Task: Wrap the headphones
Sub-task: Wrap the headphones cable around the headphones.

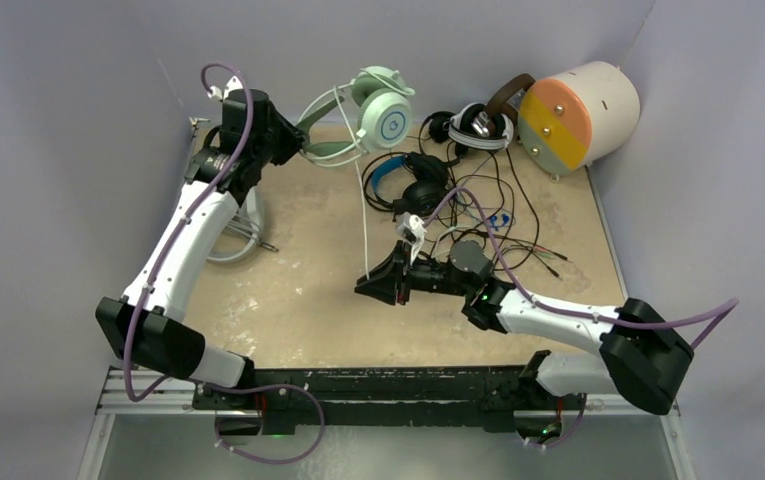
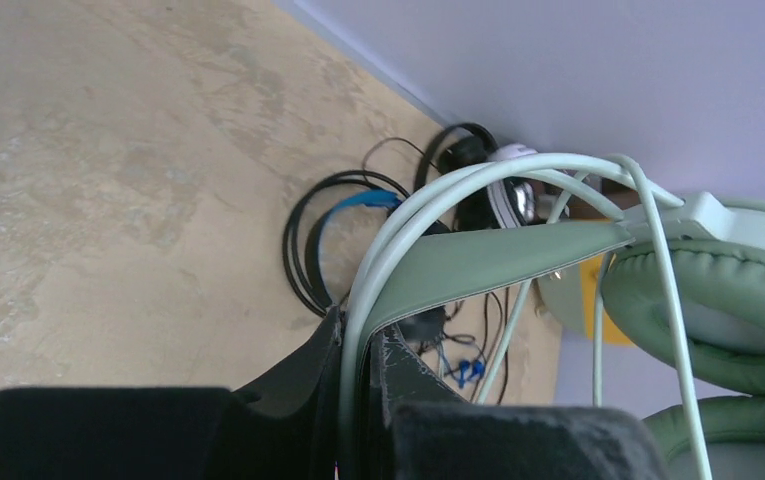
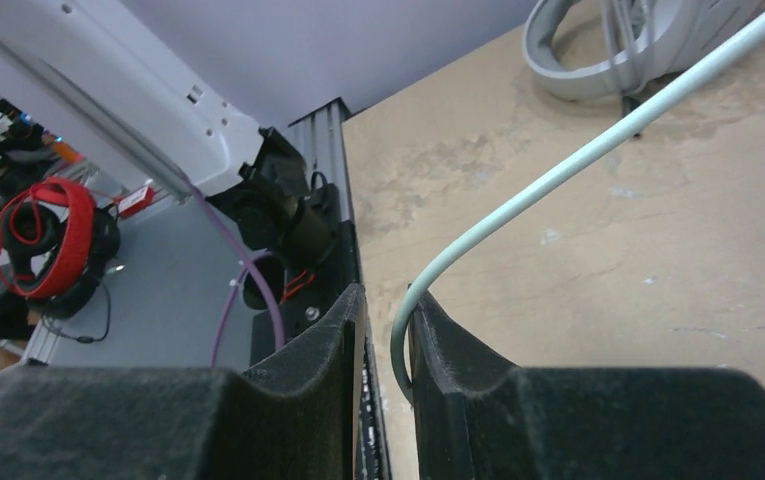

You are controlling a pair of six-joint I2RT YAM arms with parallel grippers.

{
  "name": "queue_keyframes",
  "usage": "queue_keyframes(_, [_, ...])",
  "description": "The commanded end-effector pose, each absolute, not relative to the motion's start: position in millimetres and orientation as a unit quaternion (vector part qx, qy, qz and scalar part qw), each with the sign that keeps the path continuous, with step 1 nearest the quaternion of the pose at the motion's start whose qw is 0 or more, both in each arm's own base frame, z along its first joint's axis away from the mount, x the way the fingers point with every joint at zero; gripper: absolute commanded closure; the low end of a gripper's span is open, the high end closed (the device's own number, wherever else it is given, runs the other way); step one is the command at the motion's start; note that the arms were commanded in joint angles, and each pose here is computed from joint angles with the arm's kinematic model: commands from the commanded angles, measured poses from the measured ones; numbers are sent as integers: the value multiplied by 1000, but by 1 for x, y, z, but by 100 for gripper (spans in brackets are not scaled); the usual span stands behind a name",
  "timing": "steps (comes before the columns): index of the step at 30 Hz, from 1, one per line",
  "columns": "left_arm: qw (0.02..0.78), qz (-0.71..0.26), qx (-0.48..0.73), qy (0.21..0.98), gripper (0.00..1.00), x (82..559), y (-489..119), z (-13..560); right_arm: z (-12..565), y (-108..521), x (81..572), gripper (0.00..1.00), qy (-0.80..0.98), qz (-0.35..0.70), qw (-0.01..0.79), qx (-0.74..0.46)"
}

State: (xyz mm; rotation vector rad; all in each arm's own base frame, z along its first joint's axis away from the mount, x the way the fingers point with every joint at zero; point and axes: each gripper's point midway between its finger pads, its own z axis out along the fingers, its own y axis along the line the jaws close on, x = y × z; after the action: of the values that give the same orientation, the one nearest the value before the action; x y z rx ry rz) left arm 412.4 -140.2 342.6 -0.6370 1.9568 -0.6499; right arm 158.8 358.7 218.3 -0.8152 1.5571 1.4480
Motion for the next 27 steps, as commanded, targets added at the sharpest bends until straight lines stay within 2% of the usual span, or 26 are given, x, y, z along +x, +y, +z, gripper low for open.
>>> queue_keyframes(1, [517,-257,-343,741,100,437,-117,354,259,365,142,76,586,601,418,-349])
queue_keyframes(11, [545,-166,-354,741,100,426,-83,283,307,362,151,90,619,586,416,-317])
queue_keyframes(13, [553,-161,-351,738,100,421,-81,276,313,360,153,98,633,578,409,-312])
queue_keyframes(15, [563,-143,-345,738,100,415,-79,268,319,357,157,100,651,559,410,-310])
queue_keyframes(21, [596,16,-280,752,100,390,-77,248,320,336,188,100,728,430,431,-316])
queue_keyframes(27, [604,36,-233,762,100,372,-85,242,286,306,232,100,815,255,420,-307])
